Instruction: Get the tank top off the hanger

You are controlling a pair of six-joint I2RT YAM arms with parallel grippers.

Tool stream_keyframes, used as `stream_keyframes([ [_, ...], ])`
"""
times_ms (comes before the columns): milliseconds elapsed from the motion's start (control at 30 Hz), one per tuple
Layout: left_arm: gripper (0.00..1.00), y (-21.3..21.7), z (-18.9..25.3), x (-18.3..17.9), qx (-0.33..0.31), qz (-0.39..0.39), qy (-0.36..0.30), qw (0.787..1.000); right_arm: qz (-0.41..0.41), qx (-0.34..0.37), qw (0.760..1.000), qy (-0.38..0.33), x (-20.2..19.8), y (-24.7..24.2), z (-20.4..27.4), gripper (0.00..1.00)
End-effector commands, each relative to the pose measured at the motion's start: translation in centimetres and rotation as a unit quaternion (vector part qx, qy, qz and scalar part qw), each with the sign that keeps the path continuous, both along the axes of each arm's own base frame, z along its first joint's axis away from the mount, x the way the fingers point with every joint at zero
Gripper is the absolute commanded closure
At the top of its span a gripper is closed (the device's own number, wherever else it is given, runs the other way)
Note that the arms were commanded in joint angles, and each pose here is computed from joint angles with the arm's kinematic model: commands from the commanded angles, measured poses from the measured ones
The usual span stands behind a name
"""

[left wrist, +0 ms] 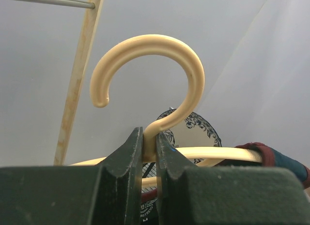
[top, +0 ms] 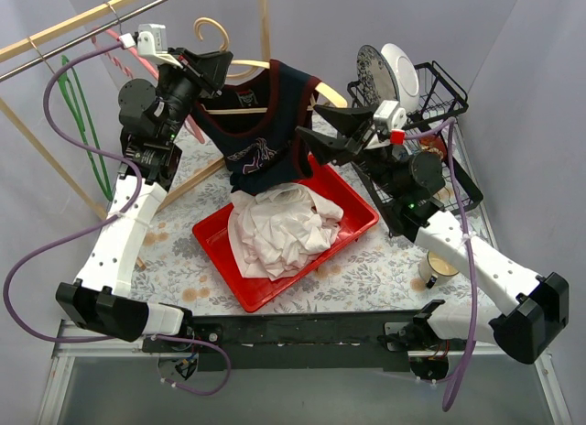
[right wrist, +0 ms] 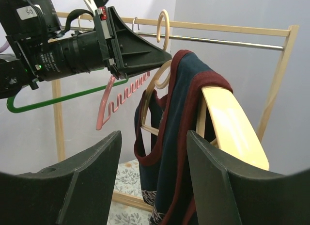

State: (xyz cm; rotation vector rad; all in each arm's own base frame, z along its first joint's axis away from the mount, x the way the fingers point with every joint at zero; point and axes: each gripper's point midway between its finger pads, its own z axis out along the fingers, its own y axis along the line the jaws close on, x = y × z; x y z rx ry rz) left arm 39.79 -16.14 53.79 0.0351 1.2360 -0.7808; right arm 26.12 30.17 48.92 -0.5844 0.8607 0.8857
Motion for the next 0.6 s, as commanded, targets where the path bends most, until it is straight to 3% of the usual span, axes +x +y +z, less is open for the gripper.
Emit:
stream_keyframes([
  [0,1.0,0.7,4.1,-3.3,-0.02,0.001,-0.062,0.998,-0.022,0.035,0.999,-0.031,0.0,-0.7,3.6,0.36],
  [367,1.0,0.4,4.1,-4.0,-0.023,-0.004,-0.067,0.997,-0.068,0.021,0.997,0.007,2.7,0.3,2.6,0.38],
  [567,1.0,0.5,3.2,-3.9,-0.019,0.003,-0.06,0.998,-0.077,0.035,0.996,0.011,3.3,0.4,3.6,0.53],
])
